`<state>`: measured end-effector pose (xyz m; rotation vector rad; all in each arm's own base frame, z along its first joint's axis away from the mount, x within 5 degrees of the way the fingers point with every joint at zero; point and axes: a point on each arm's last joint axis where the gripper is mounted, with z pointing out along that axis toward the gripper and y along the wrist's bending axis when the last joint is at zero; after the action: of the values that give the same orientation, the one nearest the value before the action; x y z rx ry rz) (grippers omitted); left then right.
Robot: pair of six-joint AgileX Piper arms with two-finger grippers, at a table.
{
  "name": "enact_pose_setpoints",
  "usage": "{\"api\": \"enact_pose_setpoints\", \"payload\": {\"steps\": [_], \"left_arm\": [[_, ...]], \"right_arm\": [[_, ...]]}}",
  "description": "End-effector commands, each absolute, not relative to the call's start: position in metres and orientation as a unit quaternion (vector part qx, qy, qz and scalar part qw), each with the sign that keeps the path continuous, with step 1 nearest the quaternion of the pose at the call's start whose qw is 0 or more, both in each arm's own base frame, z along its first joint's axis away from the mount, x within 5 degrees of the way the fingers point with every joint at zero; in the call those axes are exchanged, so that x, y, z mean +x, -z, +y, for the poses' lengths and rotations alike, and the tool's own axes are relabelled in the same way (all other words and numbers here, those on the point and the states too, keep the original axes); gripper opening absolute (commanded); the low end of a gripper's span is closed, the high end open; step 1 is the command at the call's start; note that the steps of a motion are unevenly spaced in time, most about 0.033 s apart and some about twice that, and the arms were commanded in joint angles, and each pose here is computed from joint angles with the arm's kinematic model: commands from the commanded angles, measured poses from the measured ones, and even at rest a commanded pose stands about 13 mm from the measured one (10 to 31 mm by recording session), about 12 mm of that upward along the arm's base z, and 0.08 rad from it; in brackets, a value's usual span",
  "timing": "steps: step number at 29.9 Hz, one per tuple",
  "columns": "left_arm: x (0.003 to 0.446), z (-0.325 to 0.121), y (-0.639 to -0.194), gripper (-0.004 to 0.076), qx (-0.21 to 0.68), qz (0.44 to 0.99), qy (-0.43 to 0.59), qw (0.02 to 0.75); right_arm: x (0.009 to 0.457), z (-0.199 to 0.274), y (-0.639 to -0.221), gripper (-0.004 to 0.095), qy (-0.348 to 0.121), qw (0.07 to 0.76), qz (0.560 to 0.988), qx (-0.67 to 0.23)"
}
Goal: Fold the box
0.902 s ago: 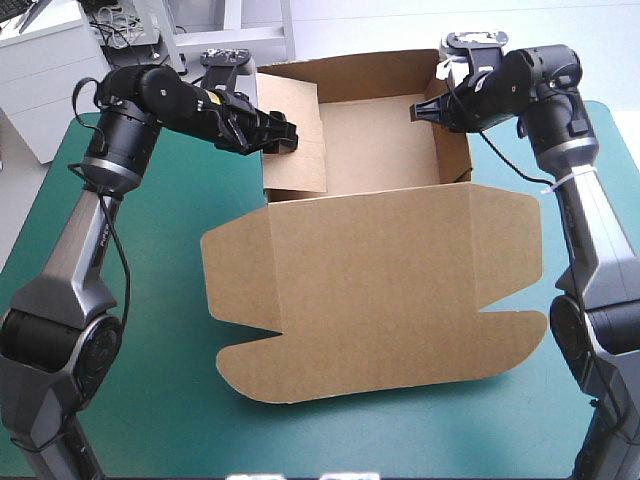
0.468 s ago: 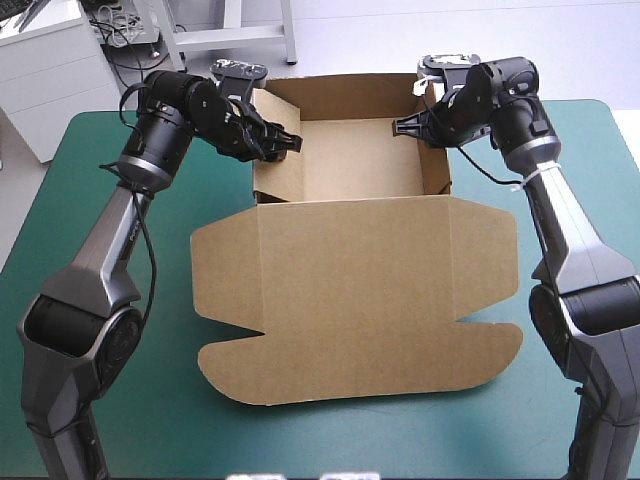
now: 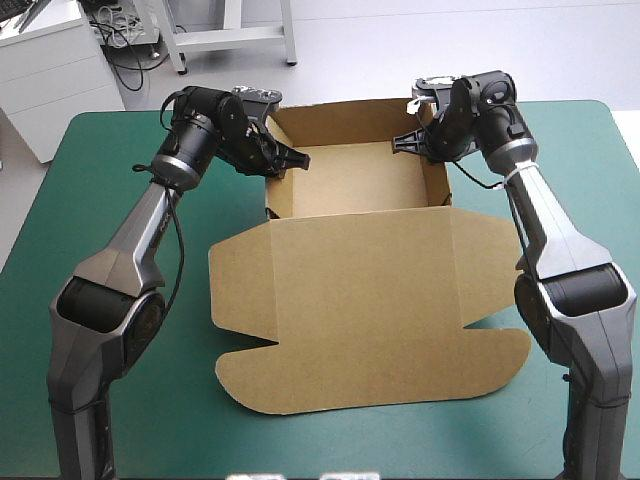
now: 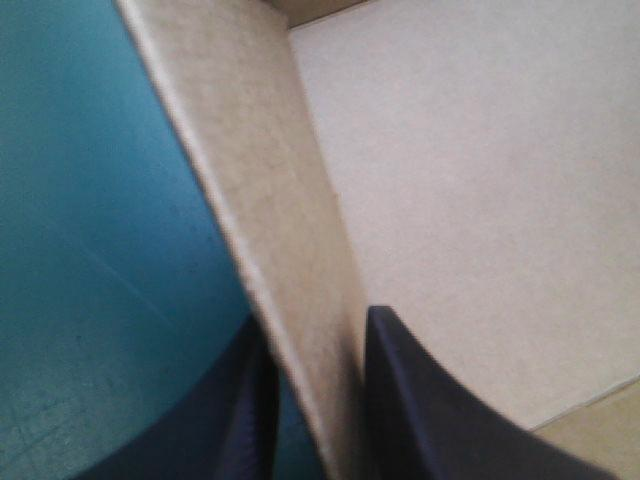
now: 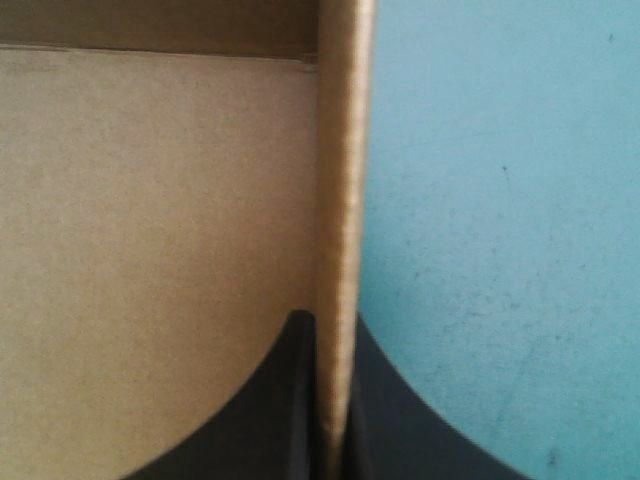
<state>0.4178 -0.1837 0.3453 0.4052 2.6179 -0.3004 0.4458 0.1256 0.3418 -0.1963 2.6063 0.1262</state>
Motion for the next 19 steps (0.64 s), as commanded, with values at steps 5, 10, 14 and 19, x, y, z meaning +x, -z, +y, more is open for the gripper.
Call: {"api": "enact_pose_setpoints", "payload": {"steps": [5,10,14,19], "left_arm": [[0.411,-0.189,-0.355,-0.0032,0.151,0.953,0.131,0.228],[0.415,-0.191,-0.346,-0.0032,0.151,0.955,0.129,0.218],[0.416,-0.189,-0.346,-0.0032,0.151,0.956,0.118,0.223],[0.42,-0.187,-0.341,-0.0032,0.151,0.957,0.1,0.225]], "right_arm": [[0.438,0.129,-0.363,-0.0017,-0.064,0.284,0.954,-0.076],[0.444,0.132,-0.351,-0.0016,-0.061,0.271,0.958,-0.078],[0.447,0.14,-0.339,-0.0016,-0.061,0.259,0.96,-0.085],[0.45,0.146,-0.328,-0.0016,-0.062,0.246,0.963,-0.088]]}}
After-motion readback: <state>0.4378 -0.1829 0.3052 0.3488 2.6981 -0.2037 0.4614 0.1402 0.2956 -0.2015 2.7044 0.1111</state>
